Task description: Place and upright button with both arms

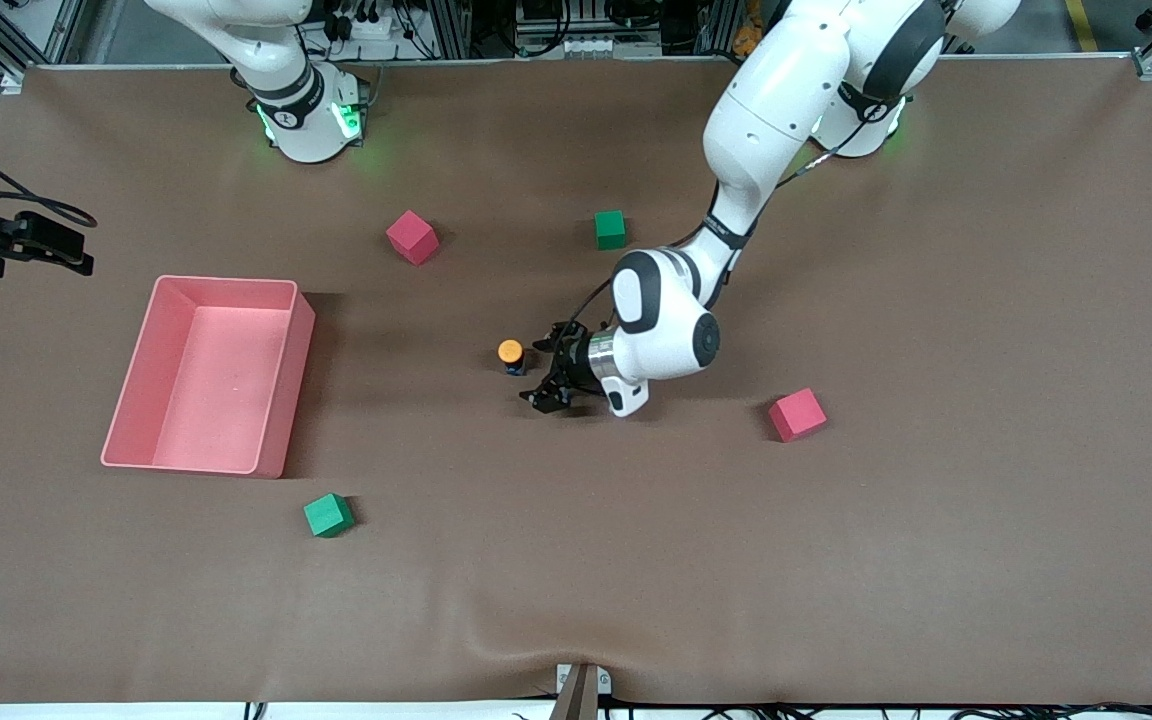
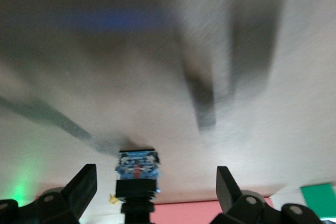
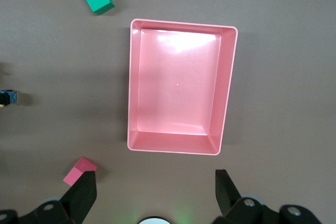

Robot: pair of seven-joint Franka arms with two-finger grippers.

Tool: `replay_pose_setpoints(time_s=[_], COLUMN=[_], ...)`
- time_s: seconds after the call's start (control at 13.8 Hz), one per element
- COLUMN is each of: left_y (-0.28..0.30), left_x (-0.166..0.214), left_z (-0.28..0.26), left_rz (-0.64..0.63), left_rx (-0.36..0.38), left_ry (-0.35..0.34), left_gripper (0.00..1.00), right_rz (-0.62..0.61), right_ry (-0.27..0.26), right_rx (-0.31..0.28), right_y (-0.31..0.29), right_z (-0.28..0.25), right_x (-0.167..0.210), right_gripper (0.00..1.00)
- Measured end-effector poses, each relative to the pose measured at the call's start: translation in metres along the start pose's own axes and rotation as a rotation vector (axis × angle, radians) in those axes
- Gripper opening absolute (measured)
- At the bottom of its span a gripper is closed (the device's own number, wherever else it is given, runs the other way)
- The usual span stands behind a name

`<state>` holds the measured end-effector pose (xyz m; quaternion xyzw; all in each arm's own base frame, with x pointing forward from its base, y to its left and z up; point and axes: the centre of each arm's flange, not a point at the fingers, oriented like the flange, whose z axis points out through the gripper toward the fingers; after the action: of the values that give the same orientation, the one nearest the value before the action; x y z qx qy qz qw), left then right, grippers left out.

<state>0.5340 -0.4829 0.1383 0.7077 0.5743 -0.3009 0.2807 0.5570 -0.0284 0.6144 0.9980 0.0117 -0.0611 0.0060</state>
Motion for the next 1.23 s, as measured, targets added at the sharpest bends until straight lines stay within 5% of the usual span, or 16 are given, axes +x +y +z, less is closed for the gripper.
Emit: replay_pose_setpoints(time_s=[0.36,0.58,0.8,1.09,1.23], left_y=[0.062,0.096,0.123,0.126,0.119], left_x=[0.001,-0.012,-0.019,-0.048,-0.059], left_z=[-0.114,-0.206,-0.313,-0.403,-0.440], left_rz=[0.032,0.120,0.240,0.482,0.620], left_rx=[-0.112,-0.117,-0.071,-0.036,0.003], left_ry=[0.016,0.096,0.211,0.467,0.532], left_gripper=[1.00,1.00,1.00,1.00,1.00], right_rz=[-0.001,-0.004,-0.014,-0.015,-0.014], right_ry=[0.000,0.001,0.014,0.046,0.087], right_rx=[0.000,0.007,0.062,0.064,0.062], right_y=[0.000,-0.003,-0.011,-0.011,-0.011], right_z=[0.000,0.000,-0.002,-0.013,-0.021], right_x=[0.000,0.000,0.001,0.002,0.004], right_gripper=[1.00,1.00,1.00,1.00,1.00])
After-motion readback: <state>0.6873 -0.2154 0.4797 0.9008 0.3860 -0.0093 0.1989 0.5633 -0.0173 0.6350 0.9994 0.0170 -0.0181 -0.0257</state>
